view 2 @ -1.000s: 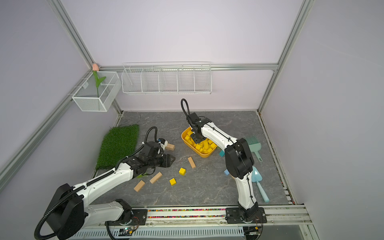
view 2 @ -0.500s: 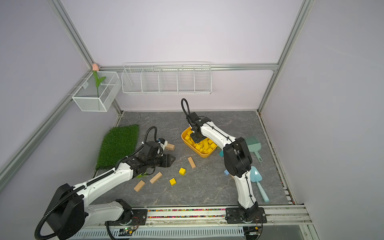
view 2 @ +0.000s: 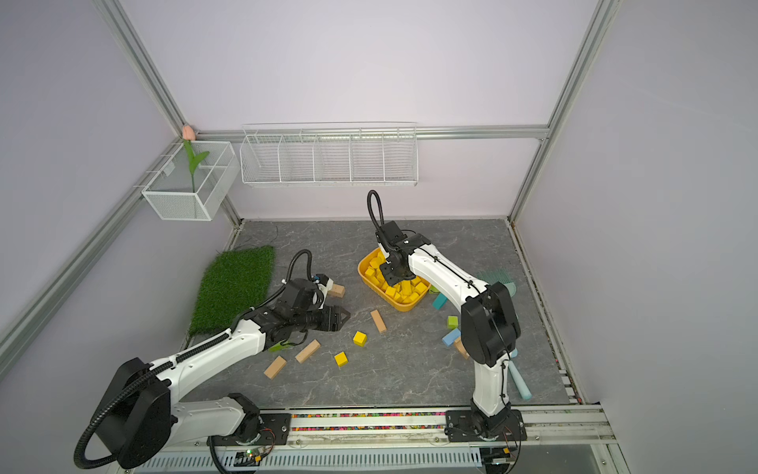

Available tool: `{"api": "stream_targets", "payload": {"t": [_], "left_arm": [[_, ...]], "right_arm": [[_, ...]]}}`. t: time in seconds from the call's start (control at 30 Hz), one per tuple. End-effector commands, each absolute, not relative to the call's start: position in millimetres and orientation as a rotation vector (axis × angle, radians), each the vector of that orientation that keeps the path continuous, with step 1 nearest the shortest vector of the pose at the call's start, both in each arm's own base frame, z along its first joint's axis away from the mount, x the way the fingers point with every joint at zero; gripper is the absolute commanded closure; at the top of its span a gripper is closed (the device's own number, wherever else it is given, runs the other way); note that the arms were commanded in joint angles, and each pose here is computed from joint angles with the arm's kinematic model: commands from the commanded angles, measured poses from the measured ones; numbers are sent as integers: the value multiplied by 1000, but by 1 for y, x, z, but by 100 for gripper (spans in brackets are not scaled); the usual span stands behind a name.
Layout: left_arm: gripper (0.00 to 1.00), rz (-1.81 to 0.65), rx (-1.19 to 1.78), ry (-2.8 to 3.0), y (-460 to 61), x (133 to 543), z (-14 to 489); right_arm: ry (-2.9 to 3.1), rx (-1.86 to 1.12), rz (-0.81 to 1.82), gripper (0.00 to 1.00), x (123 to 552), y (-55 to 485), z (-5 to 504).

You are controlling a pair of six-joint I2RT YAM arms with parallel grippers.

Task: Pick out the yellow building blocks
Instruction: Place the building block in the storage box.

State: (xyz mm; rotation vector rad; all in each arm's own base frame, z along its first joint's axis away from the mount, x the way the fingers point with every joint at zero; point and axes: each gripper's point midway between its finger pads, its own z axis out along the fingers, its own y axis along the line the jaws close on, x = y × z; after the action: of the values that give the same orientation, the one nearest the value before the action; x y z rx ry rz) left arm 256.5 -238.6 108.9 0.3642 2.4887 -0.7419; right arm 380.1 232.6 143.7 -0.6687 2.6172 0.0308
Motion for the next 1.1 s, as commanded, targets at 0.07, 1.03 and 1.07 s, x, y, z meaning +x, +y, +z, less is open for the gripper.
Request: {"api": "stream_targets", "payload": {"t": [0.07, 1.03, 1.07], "left_arm": [[23, -840, 457, 2484, -261, 261, 119], [20, -528, 721, 2778, -278, 215, 71], [20, -520, 719, 2780, -278, 216, 70]], "right_arm": [[2607, -529, 196, 56, 344, 222, 157], [2556, -78, 804, 48, 190, 188, 86], [2553, -76, 805, 48, 191, 188, 86]]}}
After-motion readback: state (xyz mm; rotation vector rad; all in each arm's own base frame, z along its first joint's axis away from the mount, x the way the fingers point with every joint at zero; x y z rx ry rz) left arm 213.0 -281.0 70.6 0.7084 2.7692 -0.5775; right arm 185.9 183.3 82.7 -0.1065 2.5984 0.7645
